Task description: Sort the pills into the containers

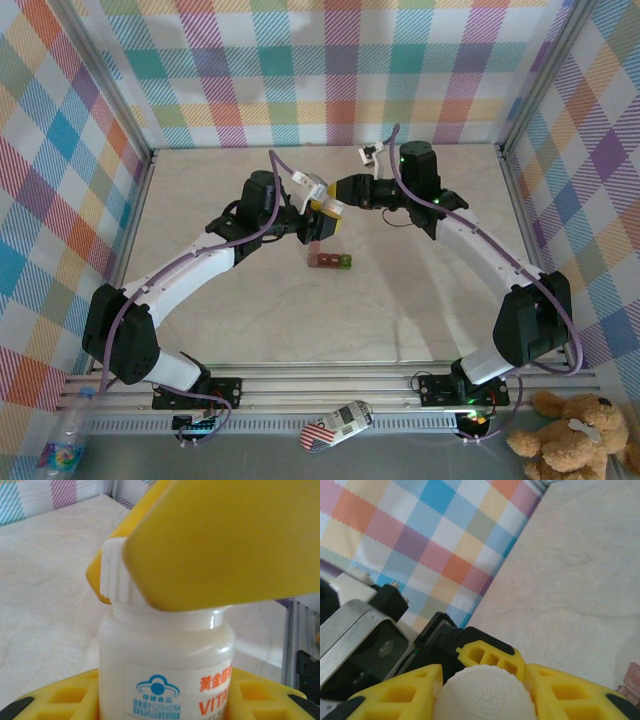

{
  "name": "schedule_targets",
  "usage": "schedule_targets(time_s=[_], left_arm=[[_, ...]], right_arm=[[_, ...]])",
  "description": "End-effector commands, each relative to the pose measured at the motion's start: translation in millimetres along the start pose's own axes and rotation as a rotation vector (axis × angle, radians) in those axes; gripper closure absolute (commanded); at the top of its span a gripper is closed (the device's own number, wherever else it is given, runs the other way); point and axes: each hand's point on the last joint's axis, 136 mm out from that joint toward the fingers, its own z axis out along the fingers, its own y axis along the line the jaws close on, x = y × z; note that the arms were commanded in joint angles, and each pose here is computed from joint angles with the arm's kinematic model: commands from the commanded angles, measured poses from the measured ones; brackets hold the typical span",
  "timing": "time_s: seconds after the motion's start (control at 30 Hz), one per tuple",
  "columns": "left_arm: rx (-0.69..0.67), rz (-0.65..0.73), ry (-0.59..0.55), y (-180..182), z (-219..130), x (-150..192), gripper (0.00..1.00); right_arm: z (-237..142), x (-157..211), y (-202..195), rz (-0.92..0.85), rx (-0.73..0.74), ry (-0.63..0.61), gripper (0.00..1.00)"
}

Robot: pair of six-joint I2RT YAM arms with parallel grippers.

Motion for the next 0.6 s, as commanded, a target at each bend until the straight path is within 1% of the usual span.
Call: schedule_targets(time_s=[0.0,0.27,0.57], left_arm=[[0.08,0.004,-0.046,-14.4,-14.3,-17.8,1.0],[0.148,-0.014,-0.031,-22.4,-15.8,-14.1,1.0],[0.193,-0.028,-0.019,-25.7,-12.4,-14.6,1.0]], right_arm=[[-22.0,-23.7,21.1,-0.174,-0.115,-0.057,0.64],[-31.1,-20.7,39.4,-0.231,-0.196,0.019,0.65],[-34.3,-15.0,37.8,-0.256,-0.178,0.044,0.65]])
